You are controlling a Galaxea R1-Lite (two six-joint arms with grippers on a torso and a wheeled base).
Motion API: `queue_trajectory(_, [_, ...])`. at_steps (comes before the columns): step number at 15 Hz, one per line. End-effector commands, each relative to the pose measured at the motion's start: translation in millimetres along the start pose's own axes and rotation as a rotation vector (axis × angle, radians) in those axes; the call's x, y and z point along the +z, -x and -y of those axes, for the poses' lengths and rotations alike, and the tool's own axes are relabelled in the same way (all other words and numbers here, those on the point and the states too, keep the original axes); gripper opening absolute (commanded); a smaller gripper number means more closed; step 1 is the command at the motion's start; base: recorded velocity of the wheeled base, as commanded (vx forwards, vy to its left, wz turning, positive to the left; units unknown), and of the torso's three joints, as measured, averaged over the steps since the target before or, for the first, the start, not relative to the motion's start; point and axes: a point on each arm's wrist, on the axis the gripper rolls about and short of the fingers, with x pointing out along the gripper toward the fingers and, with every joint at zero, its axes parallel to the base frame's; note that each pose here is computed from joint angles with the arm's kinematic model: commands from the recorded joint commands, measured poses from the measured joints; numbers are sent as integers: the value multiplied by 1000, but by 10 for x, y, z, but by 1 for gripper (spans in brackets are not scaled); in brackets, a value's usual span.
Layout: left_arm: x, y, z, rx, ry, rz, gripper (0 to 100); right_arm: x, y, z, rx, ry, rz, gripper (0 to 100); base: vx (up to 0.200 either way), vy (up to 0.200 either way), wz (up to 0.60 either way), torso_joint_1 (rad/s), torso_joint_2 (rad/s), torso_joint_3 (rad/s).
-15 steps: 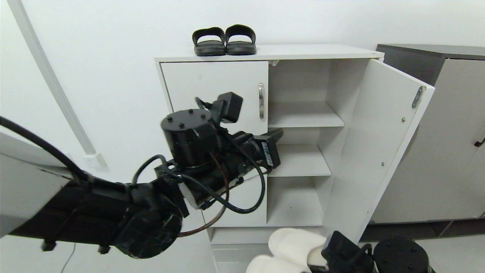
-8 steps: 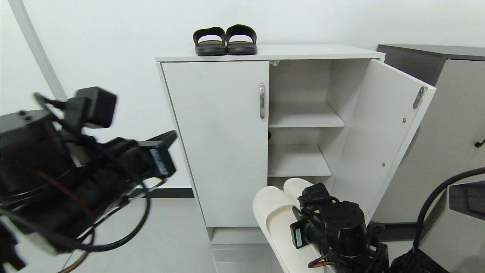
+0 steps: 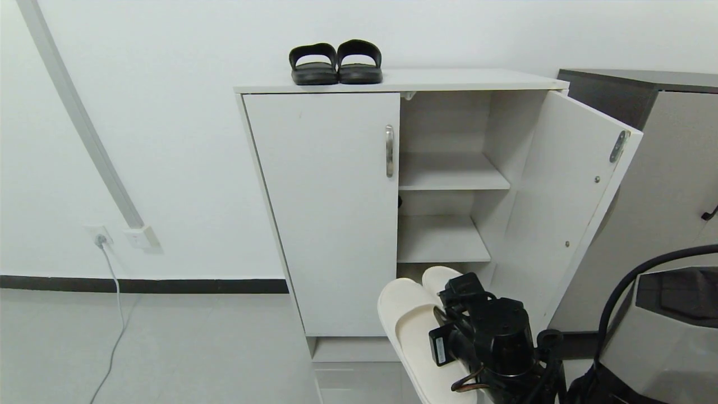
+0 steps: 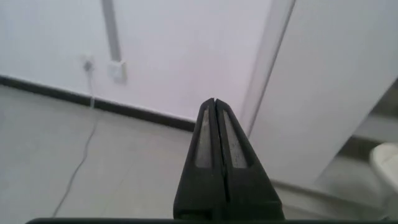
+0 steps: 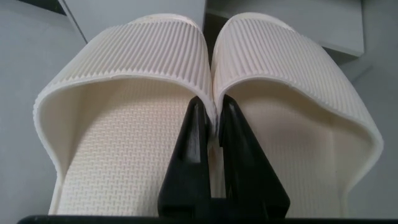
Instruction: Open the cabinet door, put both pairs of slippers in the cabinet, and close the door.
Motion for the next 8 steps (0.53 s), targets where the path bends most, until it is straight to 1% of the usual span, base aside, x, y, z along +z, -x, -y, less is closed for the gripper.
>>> queue_trajectory(1, [-655, 271, -87, -9, -4, 52, 0, -7, 0, 0, 0, 1, -3, 0, 0, 0, 0, 0, 0, 0])
queue_trajectory(2, [-783, 261, -75, -36, -23, 43, 0, -11, 5, -3, 1, 3, -4, 0, 0, 0, 0, 0, 0, 0])
queue_trajectory(3, [-814, 243, -58, -95, -33, 50, 0, -19, 4, -2, 1, 4, -7, 0, 0, 0, 0, 0, 0, 0])
queue_trajectory(4, [-806, 240, -45, -146, -31, 68, 0, -28, 10, 2, 1, 5, -10, 0, 0, 0, 0, 0, 0, 0])
queue_trajectory(5, [-819, 242, -30, -213, -41, 56, 0, -22, 10, 1, 1, 3, -4, 0, 0, 0, 0, 0, 0, 0])
queue_trajectory(6, [-861, 244, -7, -319, -61, 25, 0, -22, 10, 1, 2, 0, 0, 0, 0, 0, 0, 0, 0, 0])
queue_trajectory(7, [-853, 250, 6, -383, -75, 34, 0, -41, 0, -2, 2, 2, -3, 0, 0, 0, 0, 0, 0, 0])
queue_trajectory(8, [-857, 249, 6, -381, -84, 34, 0, -46, -2, -9, 3, 3, -2, 0, 0, 0, 0, 0, 0, 0])
